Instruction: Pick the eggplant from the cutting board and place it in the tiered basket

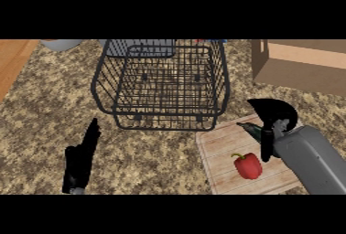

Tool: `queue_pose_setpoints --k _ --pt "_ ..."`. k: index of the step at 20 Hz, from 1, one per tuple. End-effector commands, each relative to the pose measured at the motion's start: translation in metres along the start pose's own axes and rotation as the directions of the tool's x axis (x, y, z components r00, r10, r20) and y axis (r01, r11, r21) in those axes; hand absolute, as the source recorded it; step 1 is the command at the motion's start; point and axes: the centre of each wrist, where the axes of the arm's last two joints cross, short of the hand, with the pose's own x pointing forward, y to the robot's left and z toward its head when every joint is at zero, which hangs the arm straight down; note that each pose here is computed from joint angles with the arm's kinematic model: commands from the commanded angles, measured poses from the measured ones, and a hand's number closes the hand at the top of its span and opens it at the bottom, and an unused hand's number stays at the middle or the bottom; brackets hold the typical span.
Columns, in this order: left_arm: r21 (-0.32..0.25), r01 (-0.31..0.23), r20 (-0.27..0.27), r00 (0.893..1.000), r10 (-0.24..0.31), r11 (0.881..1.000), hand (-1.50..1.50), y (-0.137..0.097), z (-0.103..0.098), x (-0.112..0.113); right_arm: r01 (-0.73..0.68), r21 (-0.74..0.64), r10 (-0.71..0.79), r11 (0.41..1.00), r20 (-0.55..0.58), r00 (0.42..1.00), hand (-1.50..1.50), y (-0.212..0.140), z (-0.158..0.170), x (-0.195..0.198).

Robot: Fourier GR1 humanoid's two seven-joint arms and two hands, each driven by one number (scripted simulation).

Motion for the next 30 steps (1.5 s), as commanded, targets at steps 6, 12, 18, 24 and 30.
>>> queue_pose_setpoints --k 6,12,18,24,30 --pt "0.011 0.0 0.004 1.0 0.0 1.0 0.0 0.001 -0.01 0.015 -0.017 0.045 0.02 0.999 -0.056 0.998 -1.5 -0.005 -0.001 0.008" --pt "0.016 0.005 -0.005 1.0 -0.005 1.0 0.0 0.014 0.005 -0.004 -0.029 0.112 0.039 0.993 -0.092 0.995 -1.5 0.017 -0.022 -0.003" --pt "0.006 0.023 -0.004 1.0 -0.023 1.0 0.0 0.018 -0.005 0.004 -0.005 0.134 0.017 0.991 -0.089 0.996 -1.5 0.021 -0.037 -0.007" --pt "0.018 -0.002 -0.011 1.0 0.002 1.0 0.0 0.005 0.007 0.01 0.003 0.145 0.008 0.989 -0.078 0.997 1.5 0.043 -0.046 -0.013" --pt "0.003 0.008 0.001 1.0 -0.008 1.0 0.0 0.021 0.007 -0.008 0.001 0.117 -0.002 0.993 0.008 1.0 1.5 0.032 -0.039 -0.01"
